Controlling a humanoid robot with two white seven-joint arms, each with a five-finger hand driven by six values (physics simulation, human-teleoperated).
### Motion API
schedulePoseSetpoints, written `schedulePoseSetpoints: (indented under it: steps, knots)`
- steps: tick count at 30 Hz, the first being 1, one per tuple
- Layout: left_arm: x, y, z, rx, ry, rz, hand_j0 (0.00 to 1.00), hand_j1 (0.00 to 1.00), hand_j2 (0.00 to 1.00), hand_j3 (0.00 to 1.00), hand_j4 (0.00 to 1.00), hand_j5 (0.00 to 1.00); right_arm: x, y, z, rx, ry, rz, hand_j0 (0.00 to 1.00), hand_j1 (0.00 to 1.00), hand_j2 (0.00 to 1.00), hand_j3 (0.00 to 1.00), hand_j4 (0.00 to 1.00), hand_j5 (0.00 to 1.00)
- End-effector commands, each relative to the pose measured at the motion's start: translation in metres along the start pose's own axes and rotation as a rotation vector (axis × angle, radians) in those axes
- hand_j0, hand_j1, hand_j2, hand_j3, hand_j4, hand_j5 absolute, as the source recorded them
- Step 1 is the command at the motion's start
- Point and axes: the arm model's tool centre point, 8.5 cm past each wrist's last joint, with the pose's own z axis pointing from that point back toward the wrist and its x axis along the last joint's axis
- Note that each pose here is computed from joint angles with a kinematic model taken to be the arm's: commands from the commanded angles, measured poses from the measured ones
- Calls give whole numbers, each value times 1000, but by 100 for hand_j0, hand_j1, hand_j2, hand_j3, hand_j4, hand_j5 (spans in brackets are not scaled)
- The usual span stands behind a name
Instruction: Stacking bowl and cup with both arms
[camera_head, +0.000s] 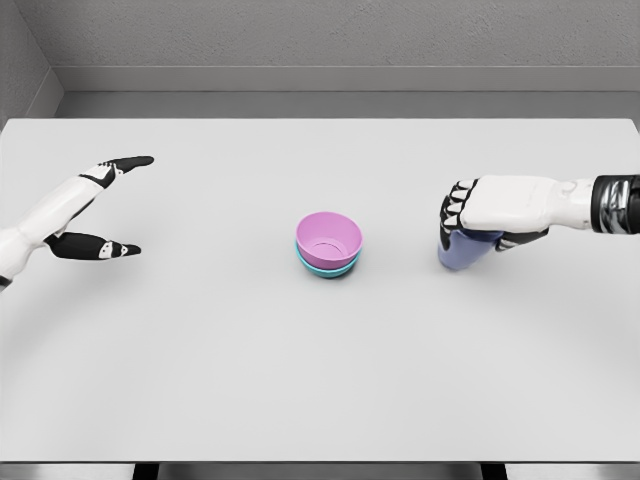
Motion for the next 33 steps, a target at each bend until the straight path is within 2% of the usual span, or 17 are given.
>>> schedulePoseSetpoints:
  steps: [1, 16, 28, 33]
  knots:
    - [0, 1, 0, 5, -1, 7, 100, 100, 100, 100, 100, 100, 0, -1, 0, -4, 1, -5, 51, 51, 51, 51, 51, 51]
    - [0, 1, 0, 5, -1, 7, 100, 100, 100, 100, 100, 100, 3, -15, -8, -42, -21, 10, 49, 49, 49, 49, 49, 49]
    - [0, 1, 0, 5, -1, 7, 100, 100, 100, 100, 100, 100, 4, -37, -7, -101, -33, 26, 48, 48, 48, 48, 48, 48]
    - [0, 0, 0, 6, -1, 9, 100, 100, 100, 100, 100, 100, 19, -48, -9, -142, -94, 23, 48, 48, 48, 48, 48, 48]
